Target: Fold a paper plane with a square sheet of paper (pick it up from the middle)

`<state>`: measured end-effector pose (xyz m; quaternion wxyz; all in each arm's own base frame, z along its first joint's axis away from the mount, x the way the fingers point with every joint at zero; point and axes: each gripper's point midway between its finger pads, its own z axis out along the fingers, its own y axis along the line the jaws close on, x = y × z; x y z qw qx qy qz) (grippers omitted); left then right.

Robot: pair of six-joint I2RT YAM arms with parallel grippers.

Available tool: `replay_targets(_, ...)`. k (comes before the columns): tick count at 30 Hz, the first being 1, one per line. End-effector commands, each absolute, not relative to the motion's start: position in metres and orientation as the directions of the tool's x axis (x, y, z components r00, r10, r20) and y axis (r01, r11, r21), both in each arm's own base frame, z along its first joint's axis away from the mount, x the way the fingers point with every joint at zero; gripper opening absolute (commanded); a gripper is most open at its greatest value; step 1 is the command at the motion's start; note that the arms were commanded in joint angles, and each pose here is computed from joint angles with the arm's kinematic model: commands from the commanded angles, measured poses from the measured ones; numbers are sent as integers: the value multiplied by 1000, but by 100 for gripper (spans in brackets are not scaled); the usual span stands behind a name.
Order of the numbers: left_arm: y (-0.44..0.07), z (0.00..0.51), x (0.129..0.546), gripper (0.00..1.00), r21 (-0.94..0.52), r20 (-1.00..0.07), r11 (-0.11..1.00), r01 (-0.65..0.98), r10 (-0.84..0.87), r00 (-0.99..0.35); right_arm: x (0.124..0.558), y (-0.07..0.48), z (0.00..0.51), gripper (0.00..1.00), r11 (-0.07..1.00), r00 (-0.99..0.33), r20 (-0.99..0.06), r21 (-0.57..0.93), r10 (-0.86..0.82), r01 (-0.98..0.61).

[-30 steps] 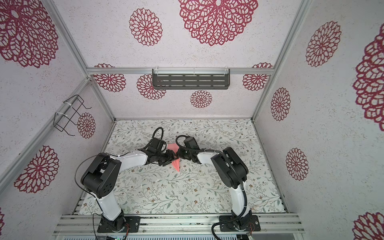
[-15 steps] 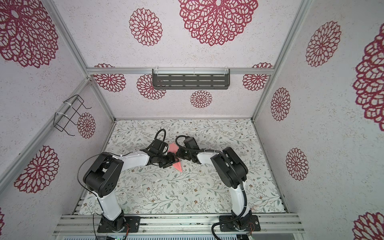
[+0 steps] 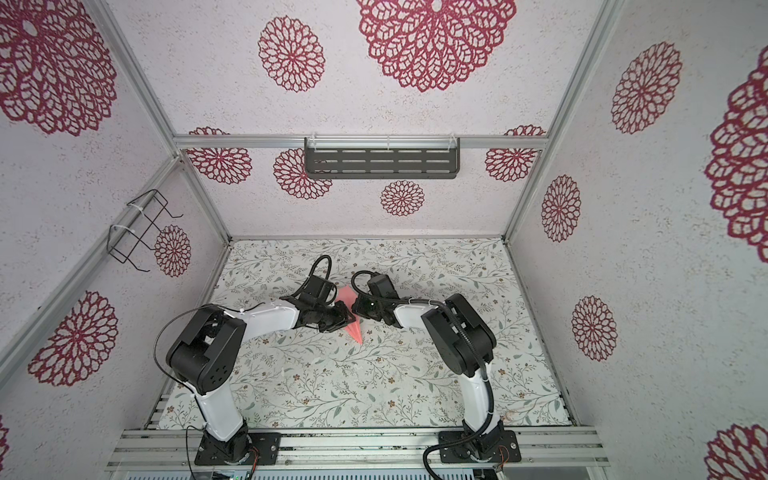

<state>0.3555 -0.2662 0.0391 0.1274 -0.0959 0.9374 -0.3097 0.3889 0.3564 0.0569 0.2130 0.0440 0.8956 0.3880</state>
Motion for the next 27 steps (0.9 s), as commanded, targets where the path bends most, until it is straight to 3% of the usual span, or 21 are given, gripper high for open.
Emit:
replay_targets(1, -271, 48, 365, 25, -620, -204, 779, -95, -276, -939, 392, 356, 67, 6, 673, -898, -355, 733, 261, -94)
replay_targets(7, -265, 43, 364, 12, -582, -197, 806, -112, -274, -941, 393, 353, 73, 15, 683, -889, -380, 722, 257, -111)
replay_targets(10, -258, 45, 364, 6, -541, -212, 835, -105, -256, -943, 395, 346, 80, 26, 700, -875, -411, 703, 256, -126)
replay_targets(13, -245, 47, 361, 4, -460, -236, 884, -84, -213, -948, 398, 332, 92, 45, 716, -844, -462, 683, 271, -144)
replay_targets(18, -198, 58, 348, 3, -172, -268, 985, -16, -63, -961, 403, 292, 111, 64, 766, -769, -558, 627, 312, -144)
replay_targets(22, -169, 61, 343, 6, 10, -248, 1000, 0, 3, -969, 406, 262, 111, 69, 812, -731, -595, 576, 334, -98)
replay_targets(27, -163, 53, 347, 8, 71, -231, 997, -13, 3, -973, 406, 249, 107, 69, 814, -729, -586, 577, 355, -68)
